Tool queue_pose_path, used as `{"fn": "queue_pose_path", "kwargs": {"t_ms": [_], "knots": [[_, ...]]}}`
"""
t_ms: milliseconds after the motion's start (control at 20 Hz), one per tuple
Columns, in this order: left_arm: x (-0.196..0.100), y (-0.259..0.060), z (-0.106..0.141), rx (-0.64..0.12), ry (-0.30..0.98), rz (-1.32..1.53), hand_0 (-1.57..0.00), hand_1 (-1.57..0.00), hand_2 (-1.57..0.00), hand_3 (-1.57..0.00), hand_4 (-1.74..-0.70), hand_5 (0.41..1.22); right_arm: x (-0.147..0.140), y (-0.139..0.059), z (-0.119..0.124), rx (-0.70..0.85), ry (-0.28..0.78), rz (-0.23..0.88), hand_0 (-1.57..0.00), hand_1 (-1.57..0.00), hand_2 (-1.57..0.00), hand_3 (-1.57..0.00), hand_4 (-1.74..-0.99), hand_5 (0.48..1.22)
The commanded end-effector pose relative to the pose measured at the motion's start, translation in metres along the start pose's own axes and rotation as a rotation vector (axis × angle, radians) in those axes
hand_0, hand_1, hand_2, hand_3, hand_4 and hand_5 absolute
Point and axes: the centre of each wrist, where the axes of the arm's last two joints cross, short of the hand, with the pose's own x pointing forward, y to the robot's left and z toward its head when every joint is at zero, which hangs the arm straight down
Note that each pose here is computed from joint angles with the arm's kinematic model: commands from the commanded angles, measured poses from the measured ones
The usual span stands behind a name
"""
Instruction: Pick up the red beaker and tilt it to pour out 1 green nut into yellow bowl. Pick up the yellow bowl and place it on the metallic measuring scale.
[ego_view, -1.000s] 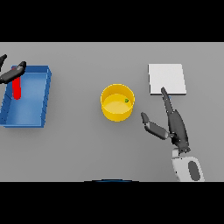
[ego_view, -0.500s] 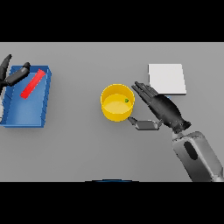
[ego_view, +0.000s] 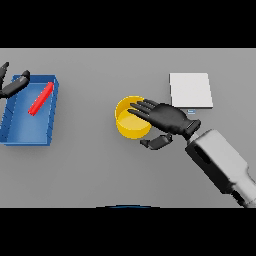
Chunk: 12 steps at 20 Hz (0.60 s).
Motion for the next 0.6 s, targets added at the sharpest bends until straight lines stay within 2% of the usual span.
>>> {"fn": "queue_pose_path", "kwargs": {"t_ms": [0,250,550], "knots": [[0.003,0.001,0.001,-0.004,-0.017,-0.001,0.0,0.0,0.0,0.0,-0.81,0.695,0.001,-0.001,-0.006,0.024,-0.011,0.018,0.0,0.0,0.0,0.0,-1.156,0.642],[-0.002,0.0,-0.001,0.0,-0.007,-0.012,0.0,0.0,0.0,0.0,-0.81,0.701,0.003,-0.001,-0.027,0.168,-0.038,0.078,0.0,0.0,0.0,0.0,-1.159,0.663],[-0.004,-0.002,-0.004,-0.006,-0.006,-0.019,0.0,0.0,0.0,0.0,-0.8,0.703,0.004,0.001,-0.05,0.275,-0.006,0.13,0.0,0.0,0.0,0.0,-1.181,0.674]]}}
